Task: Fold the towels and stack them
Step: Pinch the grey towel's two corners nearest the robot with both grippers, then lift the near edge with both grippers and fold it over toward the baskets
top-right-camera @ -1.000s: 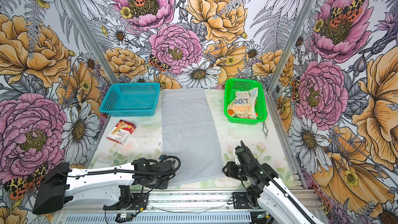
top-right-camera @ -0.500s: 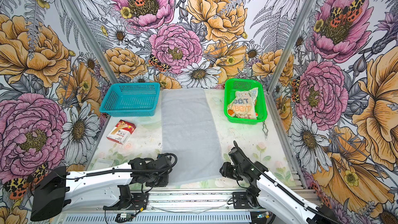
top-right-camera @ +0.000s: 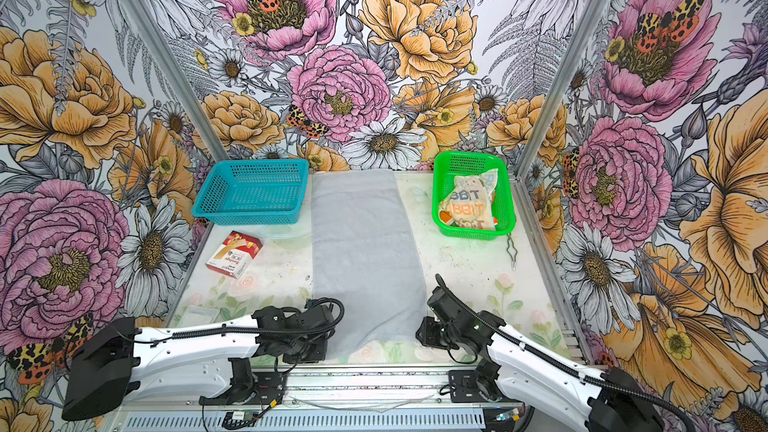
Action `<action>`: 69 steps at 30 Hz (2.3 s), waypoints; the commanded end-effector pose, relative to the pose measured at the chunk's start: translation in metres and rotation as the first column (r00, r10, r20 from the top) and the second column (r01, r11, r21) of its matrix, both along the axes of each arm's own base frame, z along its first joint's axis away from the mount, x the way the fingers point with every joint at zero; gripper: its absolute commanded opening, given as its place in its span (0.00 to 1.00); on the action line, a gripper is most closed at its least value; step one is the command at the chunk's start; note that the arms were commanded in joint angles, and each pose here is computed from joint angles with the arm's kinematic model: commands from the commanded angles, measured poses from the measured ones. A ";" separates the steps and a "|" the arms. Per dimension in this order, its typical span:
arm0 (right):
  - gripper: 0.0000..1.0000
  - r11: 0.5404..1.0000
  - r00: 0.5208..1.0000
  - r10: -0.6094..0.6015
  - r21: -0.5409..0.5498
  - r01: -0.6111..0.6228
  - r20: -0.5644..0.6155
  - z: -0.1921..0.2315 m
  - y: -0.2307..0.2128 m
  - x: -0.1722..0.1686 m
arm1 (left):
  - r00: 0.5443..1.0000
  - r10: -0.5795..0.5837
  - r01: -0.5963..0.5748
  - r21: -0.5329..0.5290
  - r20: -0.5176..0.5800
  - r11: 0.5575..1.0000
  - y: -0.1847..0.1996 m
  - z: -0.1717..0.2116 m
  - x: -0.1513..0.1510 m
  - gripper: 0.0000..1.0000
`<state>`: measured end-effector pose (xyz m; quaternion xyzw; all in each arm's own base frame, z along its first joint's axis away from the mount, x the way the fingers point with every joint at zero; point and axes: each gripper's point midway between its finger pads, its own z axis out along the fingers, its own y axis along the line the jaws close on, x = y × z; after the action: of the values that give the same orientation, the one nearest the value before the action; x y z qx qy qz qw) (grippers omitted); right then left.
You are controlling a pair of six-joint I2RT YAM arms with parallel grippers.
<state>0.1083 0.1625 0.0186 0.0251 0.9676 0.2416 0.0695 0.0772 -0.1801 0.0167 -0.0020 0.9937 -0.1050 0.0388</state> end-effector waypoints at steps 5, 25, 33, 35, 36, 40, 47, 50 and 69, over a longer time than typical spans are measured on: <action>0.00 0.998 0.999 -0.029 -0.053 0.028 -0.030 -0.006 -0.009 -0.008 | 0.997 -0.016 0.015 -0.008 -0.072 1.000 0.008 -0.010 -0.023 0.00; 0.00 1.000 1.000 -0.022 0.016 0.021 0.013 0.064 -0.027 -0.036 | 0.996 -0.061 0.064 0.036 -0.066 0.997 0.025 0.006 -0.045 0.00; 0.00 0.980 0.994 0.033 0.190 -0.052 0.104 0.125 -0.009 -0.043 | 0.976 -0.218 0.215 -0.093 -0.023 0.972 -0.007 0.048 -0.065 0.00; 0.00 0.971 0.990 0.065 0.221 -0.092 0.126 0.140 -0.005 -0.047 | 0.974 -0.228 0.228 -0.106 0.009 0.968 -0.011 0.062 -0.067 0.00; 0.00 0.967 0.987 0.076 0.231 -0.107 0.140 0.147 -0.005 -0.049 | 0.974 -0.227 0.228 -0.106 0.023 0.968 -0.011 0.070 -0.067 0.00; 0.00 0.960 0.983 0.061 0.258 -0.106 0.175 0.165 -0.011 -0.052 | 0.974 -0.202 0.211 -0.083 0.100 0.974 -0.005 0.101 -0.064 0.00; 0.00 0.977 0.953 0.049 0.184 -0.108 0.298 0.184 -0.014 -0.030 | 0.967 -0.131 0.150 -0.073 0.219 0.986 -0.003 0.130 -0.034 0.00; 0.00 0.990 0.941 0.080 0.086 -0.114 0.330 0.181 -0.002 -0.010 | 0.956 -0.076 0.098 -0.064 0.284 0.993 0.002 0.141 -0.001 0.00; 0.00 0.961 0.862 0.089 0.185 -0.206 0.500 0.211 0.095 0.293 | 0.920 0.099 -0.080 -0.067 0.379 0.995 0.038 0.135 0.219 0.00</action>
<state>0.3756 0.2460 0.2174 -0.0590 0.9032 0.3326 0.2649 0.2521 -0.1320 0.1255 -0.0649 0.9776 -0.0909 0.1784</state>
